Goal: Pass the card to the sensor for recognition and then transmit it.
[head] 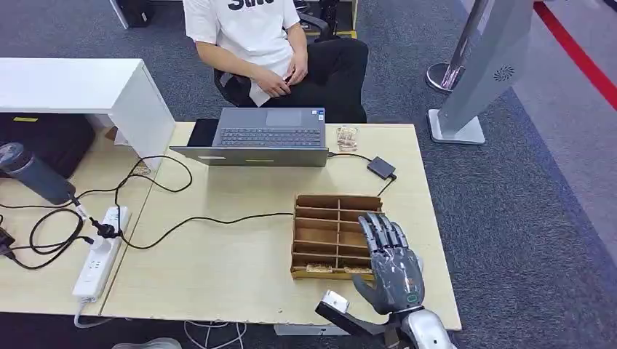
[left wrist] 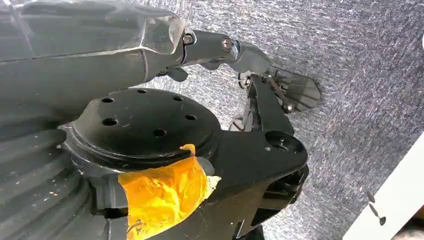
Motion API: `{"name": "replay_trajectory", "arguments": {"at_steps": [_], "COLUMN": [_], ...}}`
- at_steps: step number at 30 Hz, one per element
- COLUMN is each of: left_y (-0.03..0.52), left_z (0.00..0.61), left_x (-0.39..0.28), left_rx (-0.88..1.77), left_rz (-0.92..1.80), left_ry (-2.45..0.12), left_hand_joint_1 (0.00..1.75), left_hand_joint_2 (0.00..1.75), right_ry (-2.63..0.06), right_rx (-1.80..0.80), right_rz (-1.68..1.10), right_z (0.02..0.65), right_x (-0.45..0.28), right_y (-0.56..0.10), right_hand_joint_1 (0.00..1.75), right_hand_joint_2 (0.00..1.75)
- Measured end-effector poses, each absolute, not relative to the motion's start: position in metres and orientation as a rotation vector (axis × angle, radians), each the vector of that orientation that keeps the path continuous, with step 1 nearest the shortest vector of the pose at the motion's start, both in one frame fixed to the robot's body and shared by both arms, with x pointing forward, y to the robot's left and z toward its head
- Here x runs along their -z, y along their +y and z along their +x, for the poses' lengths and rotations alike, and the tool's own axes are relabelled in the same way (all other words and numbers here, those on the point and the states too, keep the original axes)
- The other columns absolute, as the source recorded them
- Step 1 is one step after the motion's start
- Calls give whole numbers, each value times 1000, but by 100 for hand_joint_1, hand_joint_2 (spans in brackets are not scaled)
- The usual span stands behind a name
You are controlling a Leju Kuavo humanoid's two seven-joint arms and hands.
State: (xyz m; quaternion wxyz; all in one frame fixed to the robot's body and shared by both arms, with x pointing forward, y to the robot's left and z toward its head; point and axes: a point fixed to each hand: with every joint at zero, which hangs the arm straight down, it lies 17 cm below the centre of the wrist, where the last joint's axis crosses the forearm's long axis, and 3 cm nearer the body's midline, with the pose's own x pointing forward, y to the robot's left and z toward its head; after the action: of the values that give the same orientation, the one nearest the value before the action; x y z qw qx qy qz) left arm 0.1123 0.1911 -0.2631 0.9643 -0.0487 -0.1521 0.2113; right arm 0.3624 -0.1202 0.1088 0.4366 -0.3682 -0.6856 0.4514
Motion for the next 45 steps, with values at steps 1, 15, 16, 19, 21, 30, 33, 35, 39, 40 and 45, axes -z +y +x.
{"name": "replay_trajectory", "arguments": {"at_steps": [1, 15, 16, 19, 21, 30, 33, 35, 39, 40, 45], "left_y": [191, 188, 188, 188, 188, 188, 187, 187, 187, 187, 187], "left_z": [112, 112, 112, 112, 112, 112, 112, 112, 112, 112, 112], "left_x": [263, 263, 263, 263, 263, 263, 262, 262, 262, 262, 262], "left_rx": [-428, -450, -450, -450, -448, -452, -451, -451, -451, -451, -448], "left_rz": [-99, -103, -104, -104, -105, -107, -109, -109, -109, -109, -110], "left_ry": [-307, -302, -302, -302, -303, -303, -304, -304, -304, -304, -304], "left_hand_joint_1": [0, 0, 0, 0, 0, 0, 0, 0, 0, 0, 0], "left_hand_joint_2": [175, 175, 175, 175, 175, 175, 175, 175, 175, 175, 175], "right_ry": [-1722, -1815, -1819, -1828, -1838, -1867, -1861, -1856, -1843, -1840, -1830], "right_rx": [-1110, -1026, -1025, -1026, -1036, -1051, -1054, -1061, -1065, -1065, -1067], "right_rz": [-917, -920, -923, -931, -939, -940, -937, -932, -920, -919, -925], "right_z": [362, 352, 352, 351, 350, 344, 343, 343, 342, 342, 342], "right_x": [-112, -126, -126, -125, -124, -116, -111, -107, -100, -99, -93], "right_y": [-120, -118, -118, -118, -117, -113, -114, -113, -113, -113, -115], "right_hand_joint_1": [0, 0, 0, 0, 0, 0, 0, 0, 0, 0, 0], "right_hand_joint_2": [175, 175, 175, 175, 175, 175, 175, 175, 175, 175, 175]}}
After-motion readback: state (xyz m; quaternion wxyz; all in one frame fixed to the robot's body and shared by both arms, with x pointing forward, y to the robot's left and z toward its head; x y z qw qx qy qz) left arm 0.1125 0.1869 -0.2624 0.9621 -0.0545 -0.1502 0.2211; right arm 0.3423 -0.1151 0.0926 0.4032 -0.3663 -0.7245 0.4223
